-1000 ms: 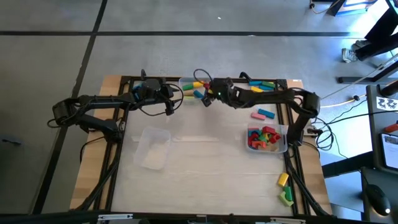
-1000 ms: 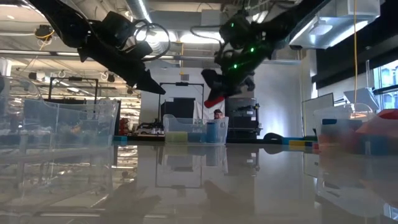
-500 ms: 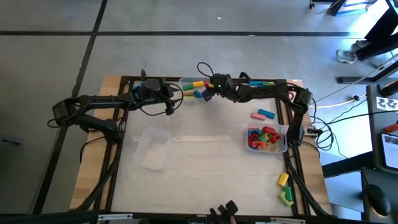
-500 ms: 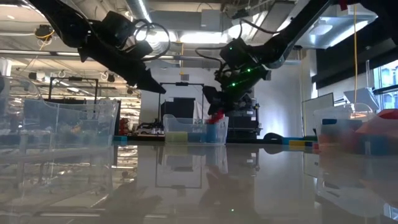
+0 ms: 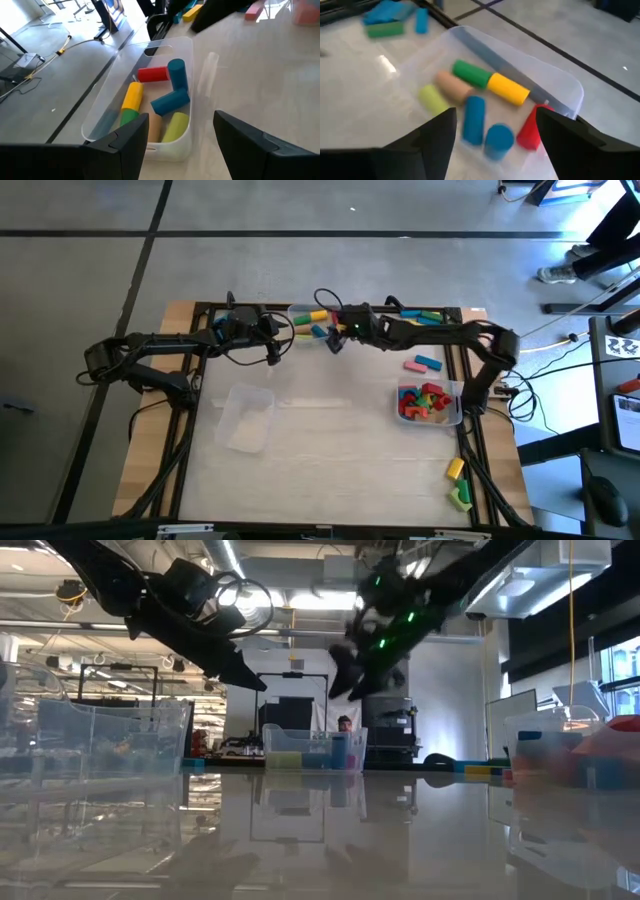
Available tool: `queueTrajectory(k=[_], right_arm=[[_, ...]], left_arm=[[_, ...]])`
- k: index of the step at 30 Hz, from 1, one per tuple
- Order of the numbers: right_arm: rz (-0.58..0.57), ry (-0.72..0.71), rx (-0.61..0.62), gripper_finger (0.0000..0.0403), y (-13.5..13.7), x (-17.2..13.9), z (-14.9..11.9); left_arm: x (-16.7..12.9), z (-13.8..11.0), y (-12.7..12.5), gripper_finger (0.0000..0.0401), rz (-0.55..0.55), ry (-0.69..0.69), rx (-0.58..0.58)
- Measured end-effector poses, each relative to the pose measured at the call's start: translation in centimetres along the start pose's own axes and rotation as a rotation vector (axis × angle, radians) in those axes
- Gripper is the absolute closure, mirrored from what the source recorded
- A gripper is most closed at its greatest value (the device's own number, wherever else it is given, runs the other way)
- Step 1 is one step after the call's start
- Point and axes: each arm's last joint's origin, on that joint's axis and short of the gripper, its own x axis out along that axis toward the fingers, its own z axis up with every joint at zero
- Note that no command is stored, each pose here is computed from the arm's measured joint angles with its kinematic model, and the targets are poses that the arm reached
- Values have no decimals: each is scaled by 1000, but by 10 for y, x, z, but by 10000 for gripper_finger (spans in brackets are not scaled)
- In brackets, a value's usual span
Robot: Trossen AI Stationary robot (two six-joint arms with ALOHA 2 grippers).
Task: Sort blocks by size
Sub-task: Put the yellow cylindrical block into the top transparent bin
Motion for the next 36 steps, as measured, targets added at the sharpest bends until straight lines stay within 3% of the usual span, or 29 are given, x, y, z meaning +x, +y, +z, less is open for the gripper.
queueTrajectory(k=[11, 17, 21, 27, 36], right_arm=[[187, 134, -67, 139, 46, -118, 3], [446, 333, 48, 139, 81, -167, -19], [527, 454, 133, 139, 106, -189, -37], [522, 598, 273, 139, 135, -218, -63], [294, 858, 446, 139, 155, -245, -111]], left_arm=[[0, -1, 0, 183, -2, 5, 0], [0, 0, 0, 183, -2, 5, 0], [0, 0, 0, 183, -1, 4, 0], [0, -1, 0, 183, -2, 6, 0], [0, 0, 0, 183, 1, -4, 8]])
